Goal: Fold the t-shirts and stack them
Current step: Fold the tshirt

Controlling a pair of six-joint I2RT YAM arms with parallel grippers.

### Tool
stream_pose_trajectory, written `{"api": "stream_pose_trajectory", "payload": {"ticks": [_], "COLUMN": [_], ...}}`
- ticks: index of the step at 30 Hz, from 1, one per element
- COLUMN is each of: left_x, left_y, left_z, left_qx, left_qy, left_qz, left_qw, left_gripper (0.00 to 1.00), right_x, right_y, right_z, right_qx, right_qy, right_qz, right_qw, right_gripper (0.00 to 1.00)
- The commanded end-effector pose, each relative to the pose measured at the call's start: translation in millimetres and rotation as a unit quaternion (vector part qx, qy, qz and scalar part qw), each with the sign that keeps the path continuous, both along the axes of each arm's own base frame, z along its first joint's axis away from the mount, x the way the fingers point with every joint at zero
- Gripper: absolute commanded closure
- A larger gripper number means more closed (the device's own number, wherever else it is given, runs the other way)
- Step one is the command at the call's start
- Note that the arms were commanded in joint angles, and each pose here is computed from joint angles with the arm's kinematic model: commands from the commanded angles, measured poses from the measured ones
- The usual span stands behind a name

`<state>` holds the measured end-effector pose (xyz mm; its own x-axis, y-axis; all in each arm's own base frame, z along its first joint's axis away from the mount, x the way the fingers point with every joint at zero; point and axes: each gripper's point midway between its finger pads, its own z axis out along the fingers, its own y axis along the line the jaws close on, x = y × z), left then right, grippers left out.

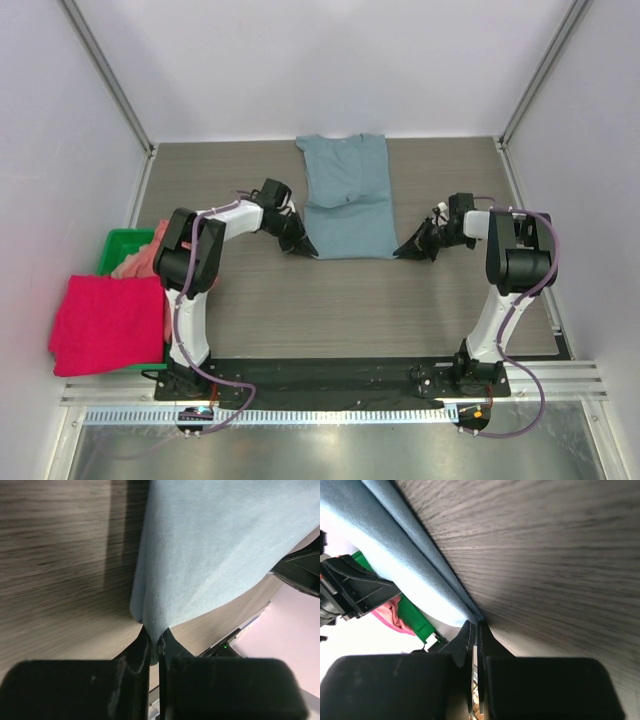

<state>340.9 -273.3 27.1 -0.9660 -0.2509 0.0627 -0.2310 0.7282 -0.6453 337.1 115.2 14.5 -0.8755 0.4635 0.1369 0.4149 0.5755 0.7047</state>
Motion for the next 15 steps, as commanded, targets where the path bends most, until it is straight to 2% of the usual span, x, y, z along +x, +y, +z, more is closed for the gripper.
{"api": "stream_pose_trajectory", "payload": {"ticks": [1,6,10,15], "left_x": [20.0,32.7,21.1,-7.7], "left_y": [9.7,16.2,17.7,19.1], "left_z": [35.1,98.0,129.2,127.3], "left_qx": [0.017,0.034,0.01,0.001], "left_qy": [-0.065,-0.171,-0.183,-0.165], "left_qz": [-0.027,-0.109,-0.114,-0.12], "left_qw": [0.997,0.979,0.976,0.979], "left_gripper": [1.0,1.0,1.0,1.0], "right_x": [6.1,-10.1,-37.4,-63.0], "right_y": [-1.6,8.9,11.8,11.3], "right_z": [18.0,63.7,88.6,112.0], "right_qx": [-0.009,0.031,0.035,0.02], "right_qy": [-0.031,-0.066,-0.087,-0.132], "right_qz": [-0.013,-0.014,-0.012,0.005], "right_qw": [0.999,0.997,0.996,0.991], "right_gripper": [0.99,0.98,0.99,0.99]}}
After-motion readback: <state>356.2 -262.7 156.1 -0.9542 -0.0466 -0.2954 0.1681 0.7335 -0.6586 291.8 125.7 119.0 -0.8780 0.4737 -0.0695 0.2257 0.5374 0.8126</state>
